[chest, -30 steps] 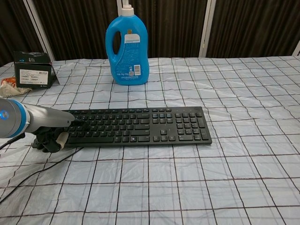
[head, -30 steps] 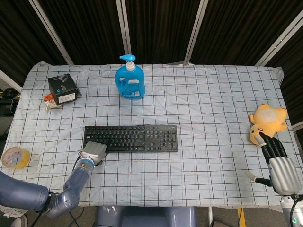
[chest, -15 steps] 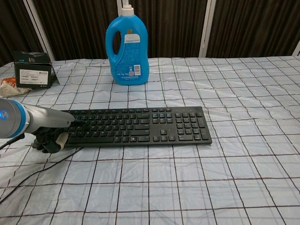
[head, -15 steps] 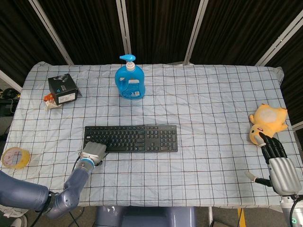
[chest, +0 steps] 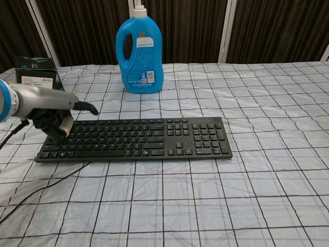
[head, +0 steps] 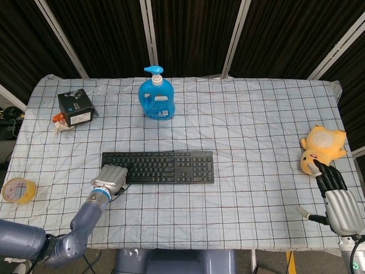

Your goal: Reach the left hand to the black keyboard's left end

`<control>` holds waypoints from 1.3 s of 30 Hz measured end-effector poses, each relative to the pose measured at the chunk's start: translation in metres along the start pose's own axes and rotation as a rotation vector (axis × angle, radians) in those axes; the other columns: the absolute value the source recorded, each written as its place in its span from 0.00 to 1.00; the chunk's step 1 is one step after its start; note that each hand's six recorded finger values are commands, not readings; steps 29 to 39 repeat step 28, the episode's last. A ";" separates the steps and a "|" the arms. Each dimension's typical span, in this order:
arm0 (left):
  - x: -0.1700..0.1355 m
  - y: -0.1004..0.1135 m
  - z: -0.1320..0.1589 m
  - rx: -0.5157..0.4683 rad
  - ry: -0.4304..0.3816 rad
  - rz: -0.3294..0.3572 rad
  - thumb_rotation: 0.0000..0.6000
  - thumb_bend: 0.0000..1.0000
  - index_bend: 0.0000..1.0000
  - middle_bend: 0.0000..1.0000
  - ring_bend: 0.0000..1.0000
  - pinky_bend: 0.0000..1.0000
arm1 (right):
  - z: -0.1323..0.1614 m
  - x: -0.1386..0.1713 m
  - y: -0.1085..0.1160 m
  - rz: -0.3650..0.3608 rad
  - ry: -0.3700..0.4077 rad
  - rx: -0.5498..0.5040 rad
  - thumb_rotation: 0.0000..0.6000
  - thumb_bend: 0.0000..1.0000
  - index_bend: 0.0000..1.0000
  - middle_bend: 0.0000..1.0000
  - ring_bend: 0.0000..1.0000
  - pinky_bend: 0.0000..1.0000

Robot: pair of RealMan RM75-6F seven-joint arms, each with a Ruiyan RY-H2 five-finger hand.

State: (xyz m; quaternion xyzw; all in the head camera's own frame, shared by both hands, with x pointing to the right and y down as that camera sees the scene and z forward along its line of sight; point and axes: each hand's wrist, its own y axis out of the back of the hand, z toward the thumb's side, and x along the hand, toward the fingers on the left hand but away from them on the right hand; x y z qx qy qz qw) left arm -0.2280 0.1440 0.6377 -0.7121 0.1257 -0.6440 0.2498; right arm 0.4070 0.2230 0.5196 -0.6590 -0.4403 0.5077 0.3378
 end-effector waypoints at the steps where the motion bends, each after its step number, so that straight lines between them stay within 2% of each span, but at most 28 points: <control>1: -0.005 0.007 -0.002 0.005 -0.006 0.039 1.00 0.74 0.00 0.22 0.19 0.19 | 0.000 0.000 0.000 0.000 0.001 0.002 1.00 0.08 0.03 0.00 0.00 0.00; 2: -0.009 0.013 -0.004 0.014 -0.010 0.071 1.00 0.69 0.00 0.15 0.13 0.15 | 0.000 0.000 0.000 0.000 0.000 0.004 1.00 0.08 0.03 0.00 0.00 0.00; 4: -0.020 0.024 -0.011 0.040 -0.016 0.155 1.00 0.49 0.00 0.02 0.02 0.05 | 0.000 0.001 -0.001 0.000 0.000 0.009 1.00 0.08 0.03 0.00 0.00 0.00; 7: -0.038 0.036 -0.023 0.075 -0.025 0.285 1.00 0.23 0.00 0.00 0.00 0.00 | 0.001 0.001 -0.001 0.000 -0.001 0.017 1.00 0.08 0.03 0.00 0.00 0.00; 10: -0.062 0.039 -0.039 0.083 -0.021 0.405 1.00 0.10 0.00 0.00 0.00 0.00 | 0.001 0.001 -0.002 0.001 0.000 0.031 1.00 0.08 0.03 0.00 0.00 0.00; 16: -0.117 0.017 -0.090 0.010 0.046 0.575 1.00 0.04 0.00 0.00 0.00 0.00 | -0.001 0.002 -0.002 -0.002 -0.004 0.074 1.00 0.08 0.03 0.00 0.00 0.00; 20: -0.152 -0.007 -0.128 -0.054 0.100 0.649 1.00 0.04 0.00 0.00 0.00 0.00 | 0.001 0.002 0.001 -0.015 0.014 0.100 1.00 0.08 0.03 0.00 0.00 0.00; 23: -0.170 -0.023 -0.154 -0.056 0.135 0.683 1.00 0.04 0.00 0.00 0.00 0.00 | 0.004 0.003 0.002 -0.024 0.034 0.114 1.00 0.08 0.03 0.00 0.00 0.00; 28: -0.190 -0.041 -0.180 -0.096 0.151 0.707 1.00 0.04 0.00 0.00 0.00 0.00 | 0.005 0.004 -0.001 -0.022 0.039 0.118 1.00 0.08 0.03 0.00 0.00 0.00; 39: -0.190 -0.041 -0.180 -0.096 0.151 0.707 1.00 0.04 0.00 0.00 0.00 0.00 | 0.005 0.004 -0.001 -0.022 0.039 0.118 1.00 0.08 0.03 0.00 0.00 0.00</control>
